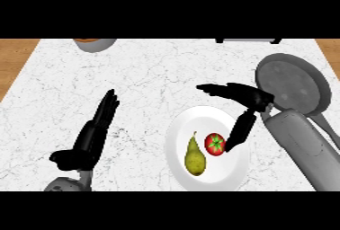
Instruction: Pick the pear from the plate and place it in the pan
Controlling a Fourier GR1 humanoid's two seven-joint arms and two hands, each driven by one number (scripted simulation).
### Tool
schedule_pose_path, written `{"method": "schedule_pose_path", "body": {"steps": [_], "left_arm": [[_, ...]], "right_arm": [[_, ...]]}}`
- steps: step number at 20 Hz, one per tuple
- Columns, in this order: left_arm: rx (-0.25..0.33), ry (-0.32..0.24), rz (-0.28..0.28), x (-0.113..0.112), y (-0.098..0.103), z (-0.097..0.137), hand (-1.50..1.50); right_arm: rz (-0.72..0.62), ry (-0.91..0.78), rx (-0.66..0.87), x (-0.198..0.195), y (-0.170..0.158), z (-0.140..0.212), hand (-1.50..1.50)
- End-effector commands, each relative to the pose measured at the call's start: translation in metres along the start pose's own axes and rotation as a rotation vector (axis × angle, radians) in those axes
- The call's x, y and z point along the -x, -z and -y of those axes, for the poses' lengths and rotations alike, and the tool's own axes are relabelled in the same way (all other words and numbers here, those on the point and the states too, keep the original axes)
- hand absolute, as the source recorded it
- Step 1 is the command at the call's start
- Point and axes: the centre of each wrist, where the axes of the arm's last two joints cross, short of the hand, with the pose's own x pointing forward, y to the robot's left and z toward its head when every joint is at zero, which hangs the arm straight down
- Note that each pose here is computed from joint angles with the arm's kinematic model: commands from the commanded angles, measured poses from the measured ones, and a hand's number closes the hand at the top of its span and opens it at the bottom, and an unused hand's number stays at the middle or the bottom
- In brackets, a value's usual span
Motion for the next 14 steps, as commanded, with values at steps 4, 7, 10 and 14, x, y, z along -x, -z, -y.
{"method": "schedule_pose_path", "body": {"steps": [4,7,10,14], "left_arm": [[0.001,0.015,0.003,0.004,0.010,0.009,0.00],[-0.003,-0.007,0.004,-0.014,0.008,0.000,0.00],[-0.007,-0.004,0.006,0.006,-0.002,-0.017,0.00],[-0.010,0.009,0.005,0.001,-0.017,0.001,0.00]], "right_arm": [[-0.095,-0.243,-0.233,-0.027,0.044,-0.042,-1.50],[-0.129,-0.327,-0.266,-0.026,0.054,-0.054,-1.50],[-0.175,-0.322,-0.315,-0.008,0.058,-0.068,-1.50],[-0.188,-0.293,-0.289,-0.004,0.047,-0.083,-1.50]]}}
